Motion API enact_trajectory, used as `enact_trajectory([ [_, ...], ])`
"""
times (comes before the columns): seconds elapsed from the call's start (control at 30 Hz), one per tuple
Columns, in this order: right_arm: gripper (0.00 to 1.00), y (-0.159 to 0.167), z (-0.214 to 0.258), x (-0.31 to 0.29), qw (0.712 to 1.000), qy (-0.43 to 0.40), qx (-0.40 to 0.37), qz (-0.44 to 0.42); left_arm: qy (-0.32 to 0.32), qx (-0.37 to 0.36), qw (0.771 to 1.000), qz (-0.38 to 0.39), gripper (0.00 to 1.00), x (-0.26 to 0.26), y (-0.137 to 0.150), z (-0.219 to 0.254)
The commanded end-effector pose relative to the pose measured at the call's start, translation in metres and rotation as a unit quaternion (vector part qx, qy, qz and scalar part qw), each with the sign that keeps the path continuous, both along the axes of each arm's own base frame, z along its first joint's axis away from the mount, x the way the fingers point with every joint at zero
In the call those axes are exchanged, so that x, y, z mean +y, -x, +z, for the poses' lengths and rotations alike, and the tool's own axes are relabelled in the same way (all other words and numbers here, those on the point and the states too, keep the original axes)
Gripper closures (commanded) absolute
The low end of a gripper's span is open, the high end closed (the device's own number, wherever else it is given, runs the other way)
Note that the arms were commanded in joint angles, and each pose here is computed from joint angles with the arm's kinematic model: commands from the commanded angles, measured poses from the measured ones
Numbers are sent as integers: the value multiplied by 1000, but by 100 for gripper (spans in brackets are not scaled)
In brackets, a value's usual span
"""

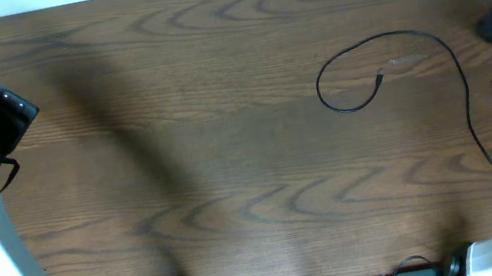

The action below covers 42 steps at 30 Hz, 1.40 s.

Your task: Untangle cables

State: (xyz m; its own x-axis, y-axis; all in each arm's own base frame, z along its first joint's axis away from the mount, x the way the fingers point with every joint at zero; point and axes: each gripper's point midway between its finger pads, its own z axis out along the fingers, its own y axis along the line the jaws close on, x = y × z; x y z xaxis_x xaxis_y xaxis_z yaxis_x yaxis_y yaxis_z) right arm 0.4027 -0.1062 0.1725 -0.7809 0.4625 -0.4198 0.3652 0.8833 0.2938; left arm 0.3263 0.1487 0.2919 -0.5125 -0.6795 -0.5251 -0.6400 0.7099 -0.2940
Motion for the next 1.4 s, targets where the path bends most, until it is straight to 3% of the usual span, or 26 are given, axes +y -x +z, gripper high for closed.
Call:
enact_trajectory([
  [0.0, 41, -3, -20, 53, 996, -22, 36, 73, 2, 4, 1000, 1, 4, 0, -1, -2],
  [0.2, 46, 5, -67, 107, 988, -16, 133, 72, 2, 4, 1000, 1, 4, 0, -2, -2],
  [0.33, 47, 4, -102, 127, 982, 34, 179, 44, 4, 7, 1000, 1, 4, 0, -3, -5],
  [0.57, 53, -4, -136, 136, 977, 94, 192, -5, 6, 11, 1000, 1, 4, 0, -3, -7],
  [0.73, 60, -10, -150, 138, 977, 91, 193, -11, 6, 11, 1000, 1, 4, 0, -3, -7],
  [1.37, 70, -1, -186, 150, 969, 88, 232, 5, 9, 17, 1000, 1, 4, -1, 0, -9],
])
